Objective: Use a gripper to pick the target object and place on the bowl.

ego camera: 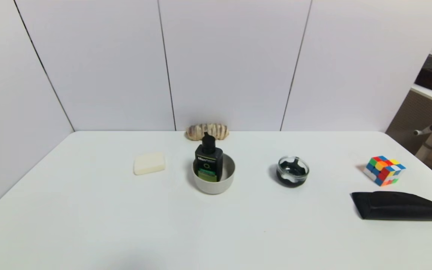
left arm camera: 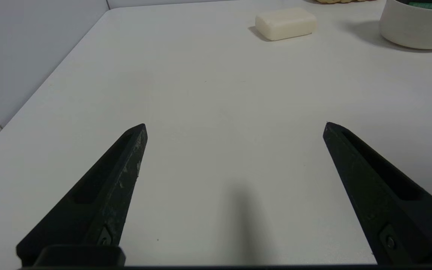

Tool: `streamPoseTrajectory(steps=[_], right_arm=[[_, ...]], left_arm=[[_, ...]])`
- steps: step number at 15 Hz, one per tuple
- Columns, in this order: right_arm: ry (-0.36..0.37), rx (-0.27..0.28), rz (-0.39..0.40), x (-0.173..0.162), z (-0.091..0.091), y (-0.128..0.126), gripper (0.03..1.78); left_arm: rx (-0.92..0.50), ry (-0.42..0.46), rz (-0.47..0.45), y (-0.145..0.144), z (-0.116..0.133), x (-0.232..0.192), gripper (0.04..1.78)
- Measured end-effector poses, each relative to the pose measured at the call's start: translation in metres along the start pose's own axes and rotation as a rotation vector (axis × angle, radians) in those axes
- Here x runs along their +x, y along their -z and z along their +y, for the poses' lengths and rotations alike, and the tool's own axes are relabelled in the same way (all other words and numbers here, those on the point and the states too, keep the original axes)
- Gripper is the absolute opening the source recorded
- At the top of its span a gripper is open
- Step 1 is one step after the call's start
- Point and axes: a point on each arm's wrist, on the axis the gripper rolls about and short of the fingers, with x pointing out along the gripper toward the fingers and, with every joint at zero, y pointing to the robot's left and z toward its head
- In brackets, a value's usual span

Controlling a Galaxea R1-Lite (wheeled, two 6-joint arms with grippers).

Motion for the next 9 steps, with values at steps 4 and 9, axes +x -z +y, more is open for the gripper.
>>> streamPoseTrajectory(steps=[4,9], right_arm=[[-0.123,0.025,-0.077,-0.005,0.007,0.023,1.69],[-0.153,0.123,-0.069,-0.005,0.009,0.03,1.69]], left_arm=[[0.001,0.0,0.0,0.0,0.0,0.0,1.69],[0.0,0.0,0.0,0.0,0.0,0.0,1.69]])
